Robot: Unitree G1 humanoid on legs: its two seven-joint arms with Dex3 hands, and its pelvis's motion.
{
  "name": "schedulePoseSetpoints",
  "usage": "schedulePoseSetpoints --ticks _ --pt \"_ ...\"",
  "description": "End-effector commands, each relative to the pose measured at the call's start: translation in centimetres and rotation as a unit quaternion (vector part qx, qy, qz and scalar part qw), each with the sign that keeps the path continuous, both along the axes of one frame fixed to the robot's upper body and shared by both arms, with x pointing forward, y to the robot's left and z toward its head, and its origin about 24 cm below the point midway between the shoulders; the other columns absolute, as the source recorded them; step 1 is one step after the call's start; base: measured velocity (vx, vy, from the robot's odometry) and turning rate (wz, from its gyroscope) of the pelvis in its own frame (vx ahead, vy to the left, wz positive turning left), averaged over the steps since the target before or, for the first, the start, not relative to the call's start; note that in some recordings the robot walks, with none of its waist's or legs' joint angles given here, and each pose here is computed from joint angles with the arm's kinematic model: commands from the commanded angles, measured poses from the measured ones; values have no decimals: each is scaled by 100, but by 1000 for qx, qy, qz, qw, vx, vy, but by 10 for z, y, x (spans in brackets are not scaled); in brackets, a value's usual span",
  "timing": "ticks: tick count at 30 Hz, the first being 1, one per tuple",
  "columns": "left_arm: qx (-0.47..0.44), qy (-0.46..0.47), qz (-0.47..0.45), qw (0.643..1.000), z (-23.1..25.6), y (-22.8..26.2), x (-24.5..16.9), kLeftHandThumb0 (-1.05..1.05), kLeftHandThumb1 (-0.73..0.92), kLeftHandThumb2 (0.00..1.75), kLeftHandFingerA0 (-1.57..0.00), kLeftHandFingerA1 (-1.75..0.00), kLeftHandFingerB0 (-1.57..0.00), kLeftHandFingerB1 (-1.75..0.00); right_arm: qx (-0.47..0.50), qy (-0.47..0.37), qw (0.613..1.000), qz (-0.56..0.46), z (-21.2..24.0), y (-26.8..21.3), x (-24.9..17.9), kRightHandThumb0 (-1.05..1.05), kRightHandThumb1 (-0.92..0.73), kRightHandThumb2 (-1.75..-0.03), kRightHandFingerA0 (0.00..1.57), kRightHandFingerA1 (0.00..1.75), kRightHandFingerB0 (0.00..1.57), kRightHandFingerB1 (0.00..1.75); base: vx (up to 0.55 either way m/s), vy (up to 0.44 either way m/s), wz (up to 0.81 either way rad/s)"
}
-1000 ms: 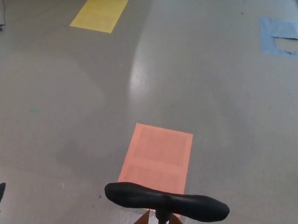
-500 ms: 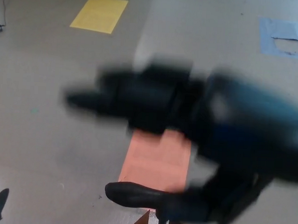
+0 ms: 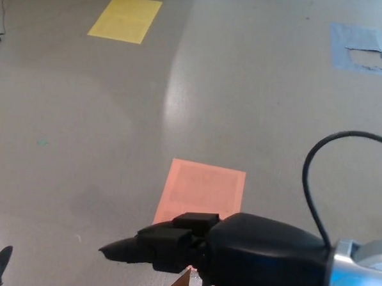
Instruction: An air pump is kept on top of a storage box on the floor and the robot uses its right hand to press down on the handle of the pump to compress it
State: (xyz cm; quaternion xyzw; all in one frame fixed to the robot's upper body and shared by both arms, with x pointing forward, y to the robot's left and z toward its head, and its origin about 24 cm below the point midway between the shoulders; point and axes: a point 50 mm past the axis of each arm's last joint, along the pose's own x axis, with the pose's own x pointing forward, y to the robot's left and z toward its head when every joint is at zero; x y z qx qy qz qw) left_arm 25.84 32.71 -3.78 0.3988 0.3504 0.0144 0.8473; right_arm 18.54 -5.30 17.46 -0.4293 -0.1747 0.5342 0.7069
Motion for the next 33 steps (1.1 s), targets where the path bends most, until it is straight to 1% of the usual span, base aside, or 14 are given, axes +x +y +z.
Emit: schedulePoseSetpoints --ticks 1,4,5,6,7,8,9,10,15,17,20,24,26,33 --pt "8 -7 5 1000 6 8 0 -72 92 74 0 -23 0 -17 -27 -74 995 -61 -13 0 21 -78 -78 -113 0 22 0 22 0 0 0" --pt "1 -9 11 1000 7 8 2 -71 92 73 0 -20 0 -16 -18 -92 993 -65 -5 1 23 -80 -80 -113 0 21 0 19 0 0 0" --pt "2 -8 10 1000 7 8 1 -74 79 112 0 -23 0 -19 -14 -96 993 -66 -2 2 24 -80 -79 -113 0 20 0 19 0 0 0" --pt "3 -8 9 1000 7 9 1 -74 79 112 0 -23 0 -19 -9 -101 993 -67 0 3 24 -80 -79 -113 0 20 0 19 0 0 0" --pt "8 -6 2 1000 7 8 1 -71 92 75 0 -22 0 -14 -2 -110 992 -67 5 3 25 -83 -81 -114 0 19 0 17 0 0 0" --pt "9 -6 1 1000 7 8 1 -78 78 100 0 -20 0 -14 3 -116 991 -68 8 3 25 -85 -83 -115 0 18 0 16 0 0 0" --pt "10 -6 1 1000 7 9 1 -78 78 100 0 -20 0 -14 9 -122 990 -69 11 4 26 -85 -83 -115 0 18 0 16 0 0 0" --pt "14 -6 -2 1000 7 9 1 -73 80 114 0 -26 0 -20 16 -128 989 -70 15 4 26 -87 -84 -116 0 18 0 15 0 0 0" --pt "8 -4 3 1000 9 9 3 -77 83 114 0 -21 0 -16 20 -143 986 -79 21 4 30 -86 -83 -117 0 18 0 17 0 0 0" --pt "11 -2 0 1000 9 9 4 -77 84 114 0 -22 0 -16 15 -139 987 -82 19 4 32 -84 -82 -116 0 20 0 19 0 0 0" --pt "12 -3 -1 1000 11 9 6 -77 83 114 0 -23 0 -17 11 -139 986 -86 14 4 35 -87 -84 -117 0 20 0 16 0 0 0" --pt "3 -10 0 1000 10 9 4 -80 83 112 -2 -22 -2 -16 -5 -117 989 -89 -3 5 35 -90 -88 -119 0 17 0 13 0 0 0" --pt "5 -3 -1 1000 8 10 1 -80 84 113 -2 -21 -2 -15 -10 -105 990 -91 -12 5 34 -87 -85 -116 0 20 0 17 0 0 0" --pt "7 -1 -1 1000 7 10 0 -82 83 111 -5 -22 -5 -16 -22 -88 991 -99 -21 1 34 -85 -82 -114 0 18 0 17 0 0 0"
